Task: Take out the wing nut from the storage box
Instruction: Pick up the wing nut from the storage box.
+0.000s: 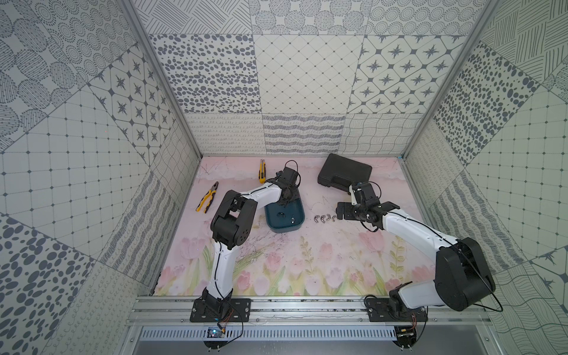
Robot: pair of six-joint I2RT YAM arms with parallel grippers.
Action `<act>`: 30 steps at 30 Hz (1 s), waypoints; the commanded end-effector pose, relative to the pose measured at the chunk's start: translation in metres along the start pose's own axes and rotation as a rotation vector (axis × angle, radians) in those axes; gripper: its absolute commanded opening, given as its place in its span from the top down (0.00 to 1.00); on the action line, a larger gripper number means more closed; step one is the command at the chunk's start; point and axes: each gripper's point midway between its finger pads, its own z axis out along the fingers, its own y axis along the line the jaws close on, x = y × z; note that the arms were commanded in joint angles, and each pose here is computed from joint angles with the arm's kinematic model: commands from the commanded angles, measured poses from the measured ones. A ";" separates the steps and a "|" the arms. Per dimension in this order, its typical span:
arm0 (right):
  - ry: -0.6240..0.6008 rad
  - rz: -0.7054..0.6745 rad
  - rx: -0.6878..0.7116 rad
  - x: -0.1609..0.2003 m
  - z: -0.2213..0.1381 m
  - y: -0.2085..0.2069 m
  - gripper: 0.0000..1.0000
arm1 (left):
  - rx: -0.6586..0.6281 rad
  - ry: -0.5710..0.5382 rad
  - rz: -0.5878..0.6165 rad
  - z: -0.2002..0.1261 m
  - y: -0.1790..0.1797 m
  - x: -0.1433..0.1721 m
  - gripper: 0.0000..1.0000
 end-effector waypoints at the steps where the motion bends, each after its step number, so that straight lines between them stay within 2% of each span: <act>1: -0.037 0.002 -0.010 -0.010 -0.003 0.006 0.03 | 0.006 0.034 0.020 -0.007 0.004 0.008 0.94; 7: -0.040 -0.003 -0.013 -0.012 -0.002 0.008 0.03 | 0.042 0.025 0.048 -0.027 0.002 0.009 0.98; 18: -0.047 0.004 -0.022 -0.013 -0.003 0.011 0.03 | 0.091 0.001 0.123 -0.074 0.001 0.014 0.99; 25: -0.063 0.003 0.014 -0.016 -0.010 0.000 0.03 | 0.179 -0.019 0.262 -0.134 -0.031 0.031 0.99; 30: -0.083 0.038 0.020 -0.020 -0.018 -0.011 0.03 | 0.247 -0.011 0.365 -0.162 -0.067 0.066 0.98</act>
